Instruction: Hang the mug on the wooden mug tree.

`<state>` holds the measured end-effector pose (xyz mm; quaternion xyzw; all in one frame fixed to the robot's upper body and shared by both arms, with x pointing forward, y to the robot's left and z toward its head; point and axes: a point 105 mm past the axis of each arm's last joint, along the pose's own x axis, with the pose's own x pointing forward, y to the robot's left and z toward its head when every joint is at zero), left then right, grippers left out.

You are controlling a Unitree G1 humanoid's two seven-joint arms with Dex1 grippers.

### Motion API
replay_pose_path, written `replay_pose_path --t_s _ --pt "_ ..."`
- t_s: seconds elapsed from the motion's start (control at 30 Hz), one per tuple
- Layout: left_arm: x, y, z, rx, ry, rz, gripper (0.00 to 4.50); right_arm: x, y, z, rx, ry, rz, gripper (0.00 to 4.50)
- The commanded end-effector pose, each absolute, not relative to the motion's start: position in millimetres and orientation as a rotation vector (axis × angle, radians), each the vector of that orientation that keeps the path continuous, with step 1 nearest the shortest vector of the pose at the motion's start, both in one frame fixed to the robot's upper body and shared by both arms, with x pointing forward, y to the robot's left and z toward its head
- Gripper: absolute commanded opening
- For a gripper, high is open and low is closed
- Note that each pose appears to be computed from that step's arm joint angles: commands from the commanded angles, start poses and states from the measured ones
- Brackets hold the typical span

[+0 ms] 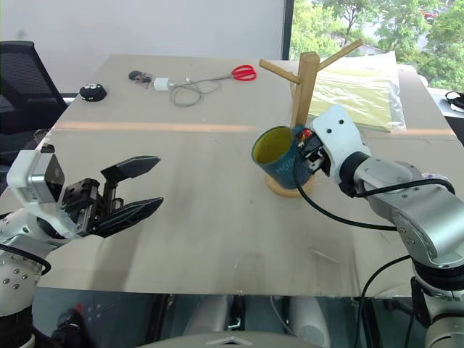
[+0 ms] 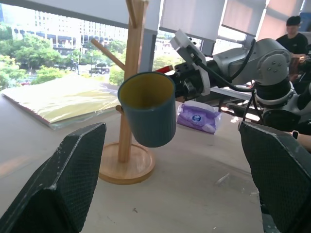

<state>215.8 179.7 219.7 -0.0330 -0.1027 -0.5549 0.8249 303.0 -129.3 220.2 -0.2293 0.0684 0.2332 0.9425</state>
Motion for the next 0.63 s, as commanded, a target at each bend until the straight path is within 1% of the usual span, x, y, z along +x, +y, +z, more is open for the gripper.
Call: replay_pose_path --t_s 0.03,0.1,0.17,0.27,0.37,0.47,0.53,0.63 --pt "215 169 221 -0.045 -0.216 -1.176 4.5 284 -129 246 -0.481 -0.007 0.546 2.41" --pt "219 164 215 -0.055 -0.179 -1.149 4.5 270 -134 242 -0.439 -0.007 0.616 2.41" --pt "225 164 204 -0.033 -0.127 -1.091 4.5 253 -144 234 -0.448 0.017 0.686 2.41" --pt "228 167 190 -0.002 -0.052 -1.051 4.5 234 -163 226 -0.393 0.057 0.727 2.41" --pt "229 181 172 0.022 0.044 -1.004 4.5 213 -195 206 -0.37 0.153 0.723 2.41" --pt "228 194 160 0.038 0.115 -0.972 4.5 200 -219 188 -0.356 0.223 0.687 2.41" --pt "226 199 154 0.05 0.146 -0.965 4.5 193 -227 175 -0.364 0.27 0.676 2.41" --pt "226 202 149 0.053 0.186 -0.954 4.5 192 -232 164 -0.36 0.287 0.658 2.41"
